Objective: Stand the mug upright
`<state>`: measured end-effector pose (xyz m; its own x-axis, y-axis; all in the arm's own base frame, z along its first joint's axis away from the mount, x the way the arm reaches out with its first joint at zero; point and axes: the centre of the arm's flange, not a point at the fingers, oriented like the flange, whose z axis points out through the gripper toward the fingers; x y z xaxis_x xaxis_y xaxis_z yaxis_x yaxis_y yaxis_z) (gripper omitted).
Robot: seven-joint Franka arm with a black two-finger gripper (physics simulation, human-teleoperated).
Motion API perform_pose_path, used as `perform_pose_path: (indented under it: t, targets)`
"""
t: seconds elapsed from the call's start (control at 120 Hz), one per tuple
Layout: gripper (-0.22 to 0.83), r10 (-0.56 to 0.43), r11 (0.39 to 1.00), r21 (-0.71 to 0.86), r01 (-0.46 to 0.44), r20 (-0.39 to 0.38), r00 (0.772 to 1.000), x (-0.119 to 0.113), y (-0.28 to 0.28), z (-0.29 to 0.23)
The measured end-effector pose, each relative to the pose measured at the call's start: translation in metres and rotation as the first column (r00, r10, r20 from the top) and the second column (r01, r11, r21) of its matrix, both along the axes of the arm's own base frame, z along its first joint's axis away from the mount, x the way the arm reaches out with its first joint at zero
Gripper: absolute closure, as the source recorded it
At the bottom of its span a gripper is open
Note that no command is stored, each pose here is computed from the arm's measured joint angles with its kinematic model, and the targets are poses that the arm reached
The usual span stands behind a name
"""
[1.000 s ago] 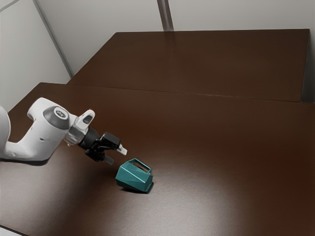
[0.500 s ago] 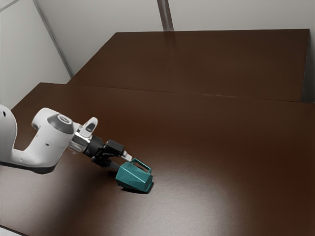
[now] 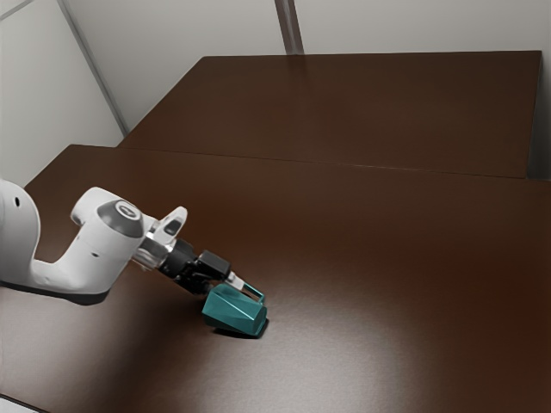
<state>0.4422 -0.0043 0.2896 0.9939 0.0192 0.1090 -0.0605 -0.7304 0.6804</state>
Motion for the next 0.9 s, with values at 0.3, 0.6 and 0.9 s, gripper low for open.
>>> perform_pose_path:
  t: [0.3, 0.6, 0.9]
  targets:
    - [0.29, -0.015, 1.000, 0.004, 0.015, 0.012, 1.000, 0.000, -0.002, -0.001]
    - [0.61, -0.024, 1.000, 0.013, 0.023, 0.027, 0.999, 0.001, -0.002, 0.003]
    - [0.75, -0.029, 0.999, 0.027, 0.028, 0.064, 0.998, 0.003, -0.007, 0.019]
